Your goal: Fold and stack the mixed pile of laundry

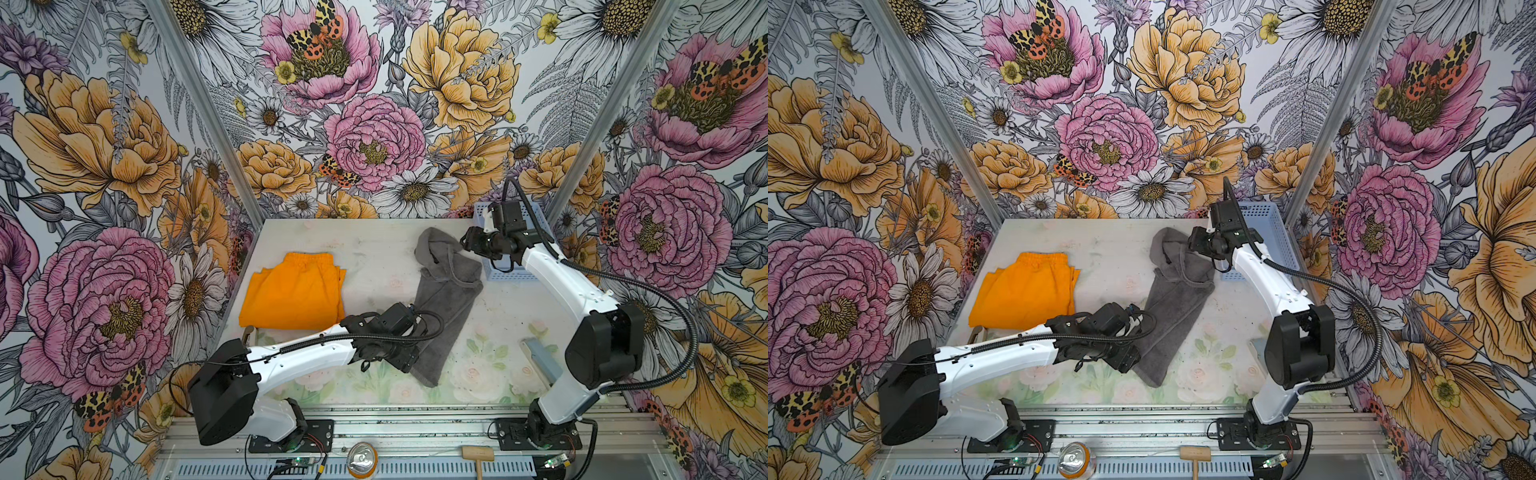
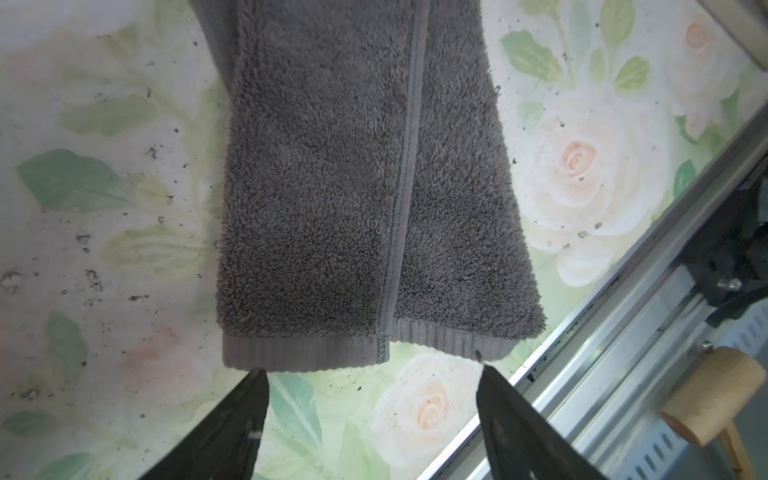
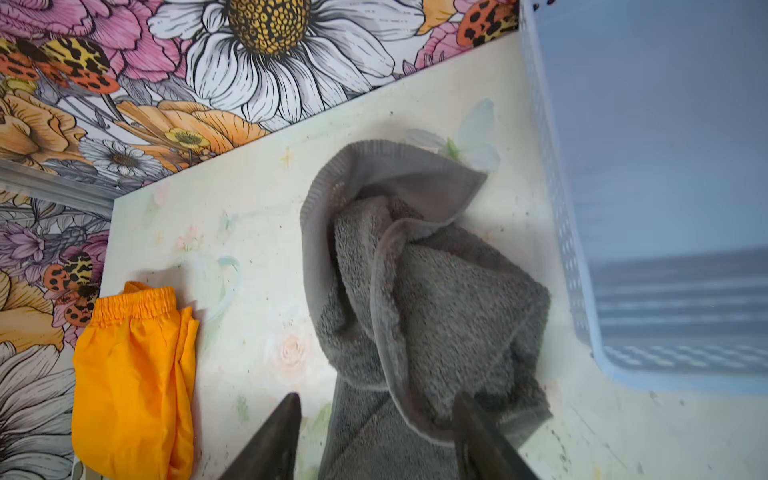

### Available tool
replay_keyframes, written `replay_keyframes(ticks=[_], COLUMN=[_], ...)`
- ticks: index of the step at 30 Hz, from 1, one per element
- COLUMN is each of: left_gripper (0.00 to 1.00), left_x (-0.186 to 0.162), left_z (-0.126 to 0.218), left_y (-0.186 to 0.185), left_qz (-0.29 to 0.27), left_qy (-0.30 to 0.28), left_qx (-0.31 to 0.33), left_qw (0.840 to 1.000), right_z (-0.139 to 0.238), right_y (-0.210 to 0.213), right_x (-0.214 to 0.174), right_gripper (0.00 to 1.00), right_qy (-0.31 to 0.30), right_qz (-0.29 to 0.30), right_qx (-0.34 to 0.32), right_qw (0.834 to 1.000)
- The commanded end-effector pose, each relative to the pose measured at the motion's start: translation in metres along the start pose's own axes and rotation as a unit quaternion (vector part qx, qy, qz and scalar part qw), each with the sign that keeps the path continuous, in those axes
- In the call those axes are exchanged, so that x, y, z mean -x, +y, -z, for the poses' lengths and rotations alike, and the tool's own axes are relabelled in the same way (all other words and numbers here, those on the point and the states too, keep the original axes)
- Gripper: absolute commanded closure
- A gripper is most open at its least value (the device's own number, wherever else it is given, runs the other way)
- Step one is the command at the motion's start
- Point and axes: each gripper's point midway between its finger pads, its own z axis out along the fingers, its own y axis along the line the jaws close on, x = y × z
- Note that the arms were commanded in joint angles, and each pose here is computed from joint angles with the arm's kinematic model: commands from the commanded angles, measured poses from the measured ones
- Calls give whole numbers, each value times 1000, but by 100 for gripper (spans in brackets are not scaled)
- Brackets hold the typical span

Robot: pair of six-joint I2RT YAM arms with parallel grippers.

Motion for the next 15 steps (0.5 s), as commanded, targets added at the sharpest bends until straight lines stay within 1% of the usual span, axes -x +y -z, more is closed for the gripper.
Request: replay_keyframes(ticks=[1, 4, 7, 12, 15], left_gripper=[23, 25, 30, 37, 44], left_x=[-9, -11, -8, -10, -13], left_z=[-12, -21, -28, -37, -42], left_y=[7, 5, 7, 9, 10], left_qz=[-41, -57, -63, -73, -74], left_qy=[33, 45, 50, 64, 72], left_qx=[50, 65, 77, 84, 85], left_qw=[997, 995, 994, 992, 991], right_z=[21, 32, 41, 48, 49], right_y=[0, -5, -8, -9, -8], right_x=[-20, -36, -46, -51, -49], right_gripper=[40, 40, 40, 40, 40], right_qy=[-2, 1, -1, -6, -8], right_qz=[12, 5, 0, -6, -6], right_qx=[2, 2, 4, 7, 10], right_qw=[1000, 1000, 1000, 1000, 1000])
